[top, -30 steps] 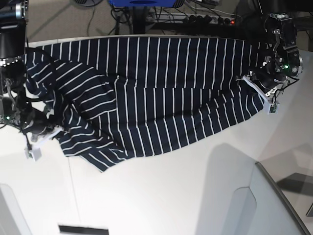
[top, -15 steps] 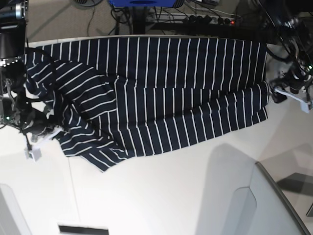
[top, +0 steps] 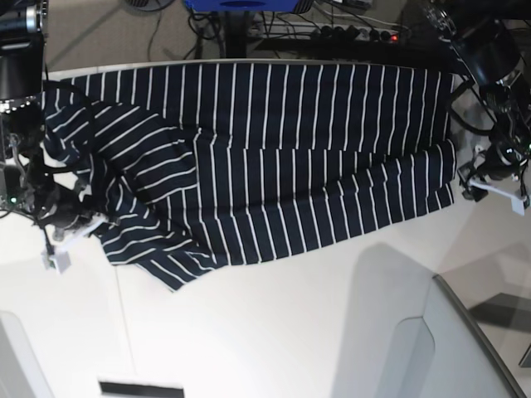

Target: Layout the t-shirt on the table in an organized manner, then fold the t-shirt properly

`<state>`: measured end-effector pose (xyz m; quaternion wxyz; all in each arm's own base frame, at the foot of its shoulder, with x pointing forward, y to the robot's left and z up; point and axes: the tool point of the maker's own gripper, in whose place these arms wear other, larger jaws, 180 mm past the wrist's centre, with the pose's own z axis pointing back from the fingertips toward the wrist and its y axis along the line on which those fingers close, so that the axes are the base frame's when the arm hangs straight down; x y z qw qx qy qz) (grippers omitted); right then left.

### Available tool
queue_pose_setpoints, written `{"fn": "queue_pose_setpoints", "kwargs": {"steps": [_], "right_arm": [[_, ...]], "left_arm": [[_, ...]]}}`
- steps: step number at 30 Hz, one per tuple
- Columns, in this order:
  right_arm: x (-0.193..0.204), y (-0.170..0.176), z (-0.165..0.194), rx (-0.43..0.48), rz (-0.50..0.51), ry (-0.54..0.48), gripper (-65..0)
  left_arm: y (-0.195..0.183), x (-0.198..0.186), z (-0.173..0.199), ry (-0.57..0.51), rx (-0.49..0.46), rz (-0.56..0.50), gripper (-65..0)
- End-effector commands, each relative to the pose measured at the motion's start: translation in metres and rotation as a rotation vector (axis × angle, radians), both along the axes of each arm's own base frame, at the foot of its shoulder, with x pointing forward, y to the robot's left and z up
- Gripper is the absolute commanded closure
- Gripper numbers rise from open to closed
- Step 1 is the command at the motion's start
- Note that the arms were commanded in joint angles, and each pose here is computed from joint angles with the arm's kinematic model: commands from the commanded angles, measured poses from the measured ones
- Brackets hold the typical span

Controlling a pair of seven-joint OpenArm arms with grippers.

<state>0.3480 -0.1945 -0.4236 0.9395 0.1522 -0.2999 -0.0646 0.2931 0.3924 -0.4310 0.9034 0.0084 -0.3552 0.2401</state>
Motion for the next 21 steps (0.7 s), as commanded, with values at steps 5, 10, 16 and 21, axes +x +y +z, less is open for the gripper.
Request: {"fn": "queue_pose_setpoints", "kwargs": {"steps": [5,10,16,21], "right_arm": [[0.013,-0.006,0.016,-0.008,-0.001,-0.052,-0.2],[0.013,-0.007,0.016,-0.008,-0.003,-0.053,-0.2],[0.013,-0.008,0.016,-0.010,-0.006,-0.054,-0.2],[0.013,-0.008,0.016,-0.010,-0.006,-0.054,-0.2]], "left_arm": [[0.009,0.026,0.005,-0.087,-0.009,0.035,-44.8],[-0.009,0.039,-0.022,-0.045,-0.034,-0.022,-44.3],[-0.026,0.049,-0.040,-0.047,-0.048,-0.046,-44.1],[-0.031,0.048,-0.047,-0.031,-0.065,-0.047,-41.5]]}}
